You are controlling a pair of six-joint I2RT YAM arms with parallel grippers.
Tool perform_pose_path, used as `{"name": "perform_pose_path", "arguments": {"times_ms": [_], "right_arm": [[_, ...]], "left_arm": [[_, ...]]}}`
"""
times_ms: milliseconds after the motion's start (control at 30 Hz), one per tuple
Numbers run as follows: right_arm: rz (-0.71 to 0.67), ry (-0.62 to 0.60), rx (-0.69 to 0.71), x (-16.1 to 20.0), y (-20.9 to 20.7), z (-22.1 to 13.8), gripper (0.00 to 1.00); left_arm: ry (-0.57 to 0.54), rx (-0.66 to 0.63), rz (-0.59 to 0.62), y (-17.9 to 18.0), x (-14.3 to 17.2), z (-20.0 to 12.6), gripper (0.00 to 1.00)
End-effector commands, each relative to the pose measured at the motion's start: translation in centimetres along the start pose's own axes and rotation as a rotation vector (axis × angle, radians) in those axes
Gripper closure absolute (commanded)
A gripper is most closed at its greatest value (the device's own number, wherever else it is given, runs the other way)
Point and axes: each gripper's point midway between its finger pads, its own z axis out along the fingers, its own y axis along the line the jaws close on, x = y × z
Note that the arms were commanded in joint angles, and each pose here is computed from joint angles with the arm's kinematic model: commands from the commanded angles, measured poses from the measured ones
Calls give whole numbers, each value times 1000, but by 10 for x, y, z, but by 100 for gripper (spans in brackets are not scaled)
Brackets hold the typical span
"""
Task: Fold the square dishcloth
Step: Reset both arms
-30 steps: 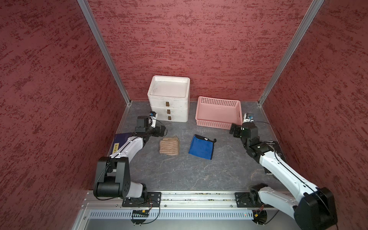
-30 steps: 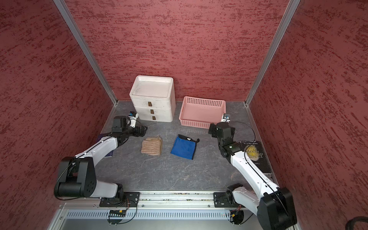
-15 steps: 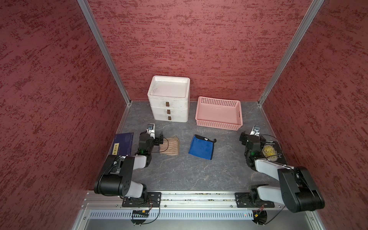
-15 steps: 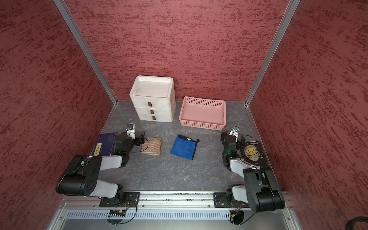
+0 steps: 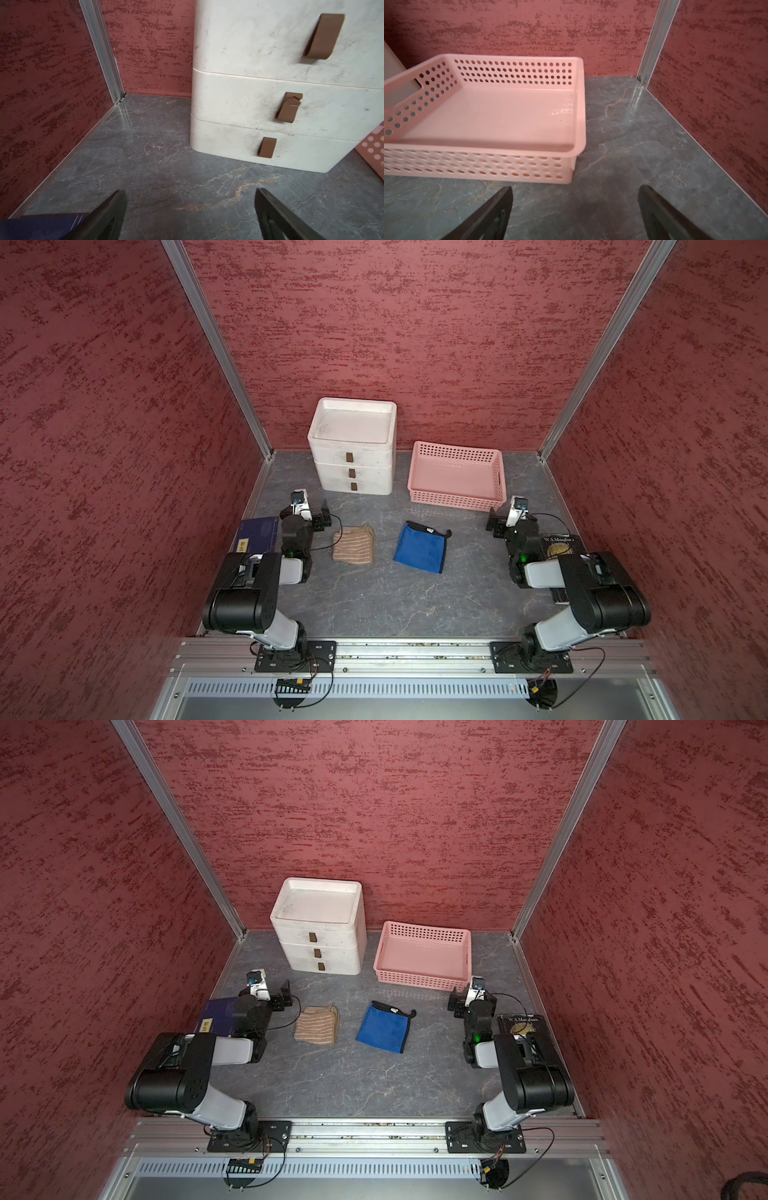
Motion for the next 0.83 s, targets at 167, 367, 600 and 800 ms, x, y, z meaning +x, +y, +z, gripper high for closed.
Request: {"name": "perform_pose_path", "arguments": {"times_ms": [167,367,600,800], "right_arm": [[1,-10,3,-7,-1,3,1],[2,-9,3,-7,-1,3,1],[0,-4,4,-6,-1,4,1],[0,-9,4,-7,-1,3,1]], "left_arm": [[32,-7,-21,2,7,-1,0],[33,-5,-17,1,7,-1,0],[33,-2,-15,0,7,-1,0],[33,-3,-15,0,8,-1,0]]}}
